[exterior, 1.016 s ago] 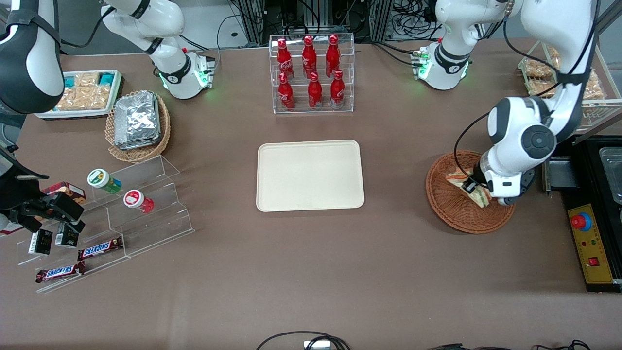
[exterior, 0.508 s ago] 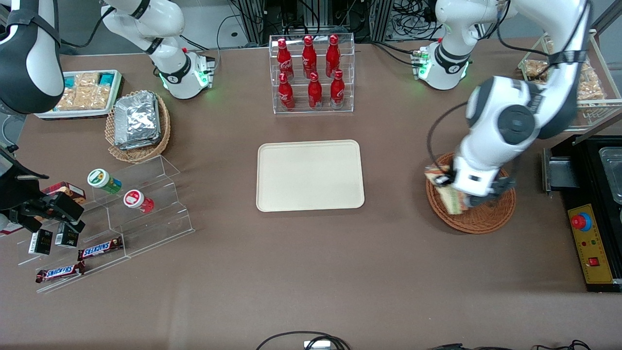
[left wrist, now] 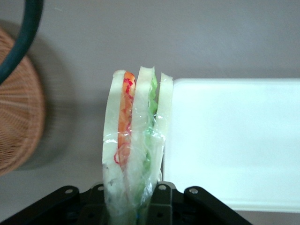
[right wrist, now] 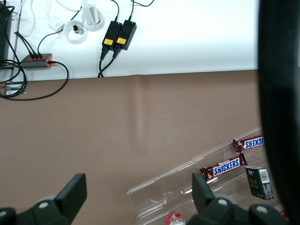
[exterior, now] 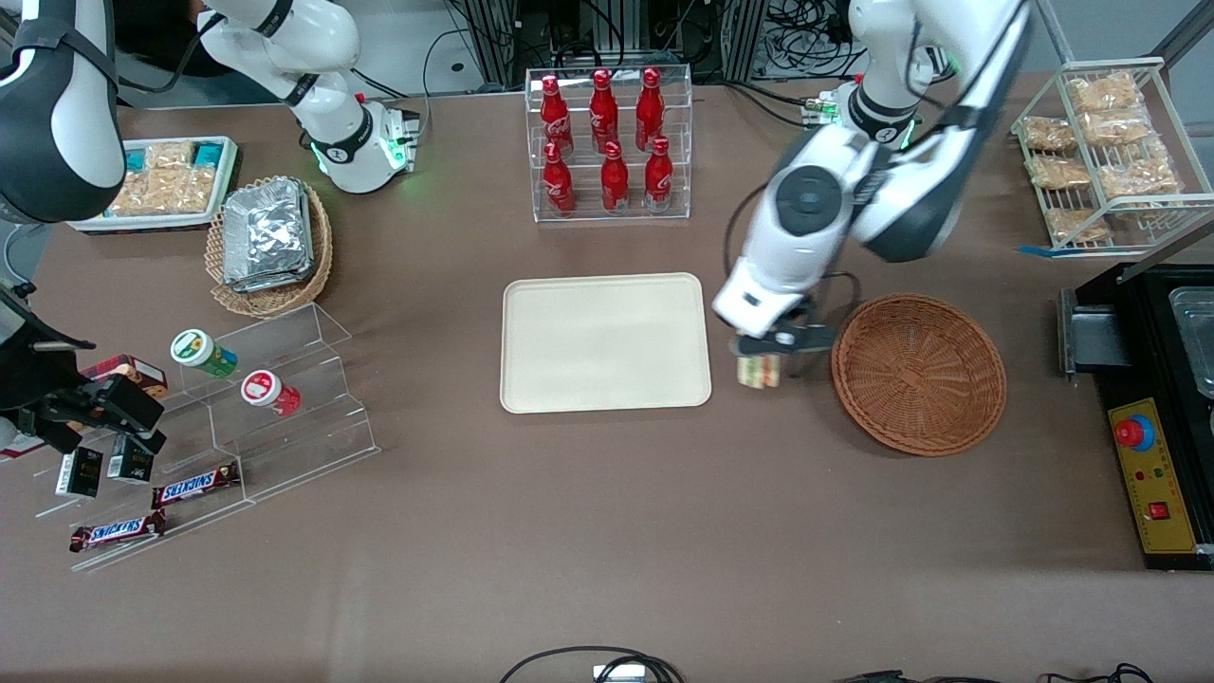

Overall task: Place sandwich from basket to tray
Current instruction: 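Lift the sandwich out of the basket and carry it toward the tray, then lower the sandwich onto the cream tray with the left gripper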

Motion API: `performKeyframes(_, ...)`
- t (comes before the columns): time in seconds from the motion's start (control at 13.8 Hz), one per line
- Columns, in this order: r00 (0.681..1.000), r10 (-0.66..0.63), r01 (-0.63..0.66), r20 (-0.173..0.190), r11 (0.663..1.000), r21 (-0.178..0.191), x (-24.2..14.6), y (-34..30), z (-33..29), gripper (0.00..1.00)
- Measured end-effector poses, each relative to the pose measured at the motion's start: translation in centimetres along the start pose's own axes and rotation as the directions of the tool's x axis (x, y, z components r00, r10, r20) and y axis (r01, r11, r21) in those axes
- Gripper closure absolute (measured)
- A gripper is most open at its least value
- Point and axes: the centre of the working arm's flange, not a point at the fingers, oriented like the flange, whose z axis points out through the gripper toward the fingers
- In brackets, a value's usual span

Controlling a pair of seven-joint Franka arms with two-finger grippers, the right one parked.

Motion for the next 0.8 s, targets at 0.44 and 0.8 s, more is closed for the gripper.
performKeyframes(0.44,0.996,0.043,-0.042,0.085,0.999,-0.014,-2.1,7.4,7.4,0.8)
performKeyframes(0.8,0.996,0.041,-0.042,0.077,0.999,0.005,-3.1,10.7,12.7,0.8)
